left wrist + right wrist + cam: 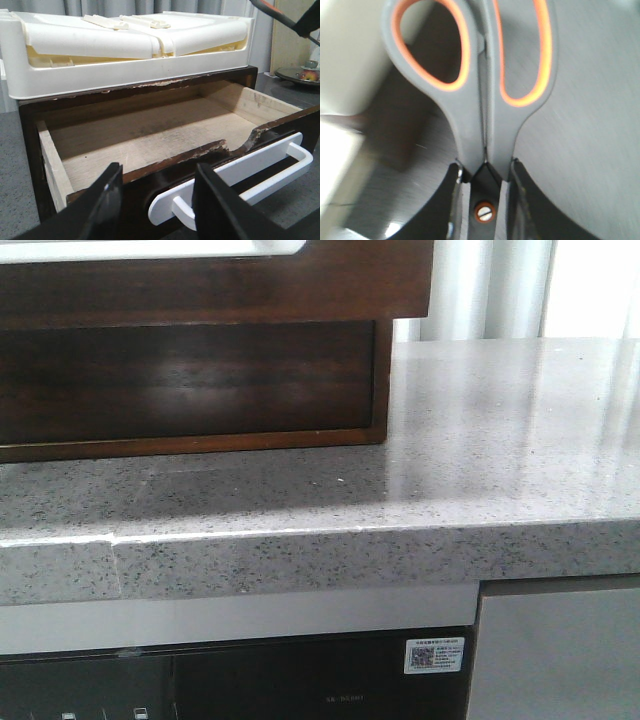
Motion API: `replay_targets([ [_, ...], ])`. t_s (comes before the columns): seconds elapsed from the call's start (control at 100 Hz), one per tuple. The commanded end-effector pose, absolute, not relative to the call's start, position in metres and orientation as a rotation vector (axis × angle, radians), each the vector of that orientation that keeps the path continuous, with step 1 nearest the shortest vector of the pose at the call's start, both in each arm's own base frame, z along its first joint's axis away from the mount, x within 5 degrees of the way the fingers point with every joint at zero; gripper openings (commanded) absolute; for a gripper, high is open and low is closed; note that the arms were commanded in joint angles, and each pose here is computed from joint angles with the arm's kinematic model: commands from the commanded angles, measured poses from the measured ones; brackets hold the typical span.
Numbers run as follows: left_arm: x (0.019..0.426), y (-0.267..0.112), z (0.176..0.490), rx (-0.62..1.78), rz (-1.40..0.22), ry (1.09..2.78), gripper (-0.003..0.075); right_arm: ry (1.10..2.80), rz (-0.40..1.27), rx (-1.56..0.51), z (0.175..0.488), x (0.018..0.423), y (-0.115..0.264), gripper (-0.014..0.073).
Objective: Put scissors in drawer with both arms
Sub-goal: 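Carry the scissors over the open drawer and lower them inside with the right gripper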
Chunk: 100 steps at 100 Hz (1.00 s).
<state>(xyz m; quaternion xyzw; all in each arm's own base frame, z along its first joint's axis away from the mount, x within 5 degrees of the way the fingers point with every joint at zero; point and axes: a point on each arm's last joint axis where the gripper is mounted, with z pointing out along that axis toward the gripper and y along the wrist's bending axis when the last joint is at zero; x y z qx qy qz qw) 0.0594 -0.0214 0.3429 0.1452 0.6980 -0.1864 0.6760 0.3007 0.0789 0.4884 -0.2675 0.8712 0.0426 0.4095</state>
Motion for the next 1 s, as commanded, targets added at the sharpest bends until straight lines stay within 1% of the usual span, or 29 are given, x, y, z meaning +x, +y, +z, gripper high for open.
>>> replay_targets([
  [0.0, 0.056, -0.024, 0.360, 0.357, -0.466, 1.461, 0.0293, 1.961, 0.157, -0.788, 0.530, 0.266, 0.096, -0.0074],
  [0.07, 0.055, -0.024, 0.361, 0.358, -0.468, 1.458, 0.0293, 1.894, 0.191, -0.873, 0.541, 0.252, 0.113, -0.0074],
  [0.18, 0.055, -0.024, 0.361, 0.358, -0.468, 1.458, 0.0293, 1.788, 0.215, -1.026, 0.545, 0.237, 0.140, -0.0074],
  [0.29, 0.055, -0.024, 0.361, 0.358, -0.468, 1.458, 0.0293, 1.667, 0.234, -1.179, 0.543, 0.229, 0.171, -0.0074],
  [0.4, 0.055, -0.024, 0.361, 0.358, -0.468, 1.458, 0.0294, 1.609, 0.243, -1.285, 0.532, 0.232, 0.197, -0.0074],
  [0.5, 0.055, -0.024, 0.361, 0.358, -0.468, 1.458, 0.0294, 1.599, 0.245, -1.352, 0.518, 0.242, 0.218, -0.0074],
  [0.64, 0.055, -0.025, 0.361, 0.357, -0.481, 1.454, 0.0294, 1.637, 0.214, -1.423, 0.490, 0.267, 0.238, -0.0074],
  [0.86, 0.055, -0.025, 0.362, 0.359, -0.483, 1.450, 0.0293, 1.701, 0.196, -1.478, 0.459, 0.290, 0.255, -0.0074],
  [0.99, 0.055, -0.025, 0.362, 0.359, -0.483, 1.450, 0.0294, 1.732, 0.198, -1.506, 0.448, 0.296, 0.260, -0.0074],
])
